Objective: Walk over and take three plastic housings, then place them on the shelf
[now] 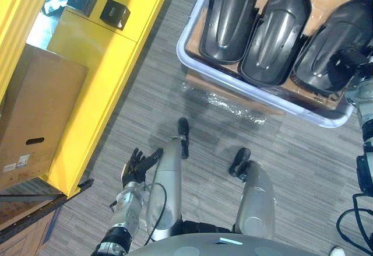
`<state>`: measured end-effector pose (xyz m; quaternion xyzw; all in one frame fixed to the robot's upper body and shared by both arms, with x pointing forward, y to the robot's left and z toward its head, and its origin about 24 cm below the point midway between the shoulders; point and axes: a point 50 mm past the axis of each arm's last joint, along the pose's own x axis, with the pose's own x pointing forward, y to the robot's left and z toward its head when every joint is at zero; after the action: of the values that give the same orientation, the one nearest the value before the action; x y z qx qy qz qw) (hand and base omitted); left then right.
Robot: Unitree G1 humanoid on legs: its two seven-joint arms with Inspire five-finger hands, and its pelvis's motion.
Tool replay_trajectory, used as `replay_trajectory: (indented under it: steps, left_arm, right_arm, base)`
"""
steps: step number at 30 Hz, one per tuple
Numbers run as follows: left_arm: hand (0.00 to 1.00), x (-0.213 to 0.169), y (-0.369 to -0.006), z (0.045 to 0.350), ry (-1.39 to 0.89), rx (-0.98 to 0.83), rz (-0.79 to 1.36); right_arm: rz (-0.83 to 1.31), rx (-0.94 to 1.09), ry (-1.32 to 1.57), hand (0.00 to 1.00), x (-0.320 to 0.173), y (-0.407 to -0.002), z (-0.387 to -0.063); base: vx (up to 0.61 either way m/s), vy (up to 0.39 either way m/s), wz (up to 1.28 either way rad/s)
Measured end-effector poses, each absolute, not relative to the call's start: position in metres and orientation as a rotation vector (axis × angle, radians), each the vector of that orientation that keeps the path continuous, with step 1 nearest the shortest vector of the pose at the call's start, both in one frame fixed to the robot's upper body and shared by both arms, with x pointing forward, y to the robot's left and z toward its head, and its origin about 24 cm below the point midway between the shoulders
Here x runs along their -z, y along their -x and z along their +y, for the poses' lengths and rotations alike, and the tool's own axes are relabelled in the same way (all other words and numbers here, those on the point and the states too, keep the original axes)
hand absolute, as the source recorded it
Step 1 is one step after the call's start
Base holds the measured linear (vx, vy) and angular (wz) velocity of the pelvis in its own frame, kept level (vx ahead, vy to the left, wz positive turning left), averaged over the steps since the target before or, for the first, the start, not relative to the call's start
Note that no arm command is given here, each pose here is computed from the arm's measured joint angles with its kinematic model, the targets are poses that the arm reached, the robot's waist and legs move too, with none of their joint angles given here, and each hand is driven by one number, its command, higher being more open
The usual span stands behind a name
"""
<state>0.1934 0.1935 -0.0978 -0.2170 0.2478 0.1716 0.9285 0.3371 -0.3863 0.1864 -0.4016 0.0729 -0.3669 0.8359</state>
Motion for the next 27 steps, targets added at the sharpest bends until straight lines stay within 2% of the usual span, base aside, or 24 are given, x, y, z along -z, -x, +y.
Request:
replay_trajectory:
  steps: [9,13,16,19,22,27]
  left_arm:
    - [1.00,0.086,-0.192,0.216,0.453,-0.461,0.438]
    - [1.00,0.066,-0.191,0.234,0.448,-0.553,0.326]
    - [1.00,0.035,-0.197,0.242,0.468,-0.569,0.174]
    - [1.00,0.004,-0.203,0.240,0.449,-0.518,0.051]
    - [1.00,-0.030,-0.216,0.228,0.471,-0.391,-0.071]
    - [1.00,-0.060,-0.239,0.179,0.505,-0.045,-0.115]
  right_arm:
    - [-0.011,0.790,0.878,0.00,-0.169,-0.327,-0.366]
    - [-0.009,0.849,0.831,0.00,-0.146,-0.309,-0.366]
    - [0.001,0.891,0.827,0.00,-0.128,-0.290,-0.363]
    - [-0.007,0.901,0.873,0.00,-0.122,-0.276,-0.359]
    - [-0.062,0.892,0.942,0.00,-0.131,-0.275,-0.353]
    - [-0.224,0.852,0.961,0.00,-0.152,-0.278,-0.338]
  base:
    - [0.07,-0.055,0.11]
    - [0.10,-0.039,0.06]
    - [0.11,-0.037,0.08]
    - [0.13,-0.003,-0.05]
    - [0.11,0.028,-0.08]
    - [0.04,0.030,-0.15]
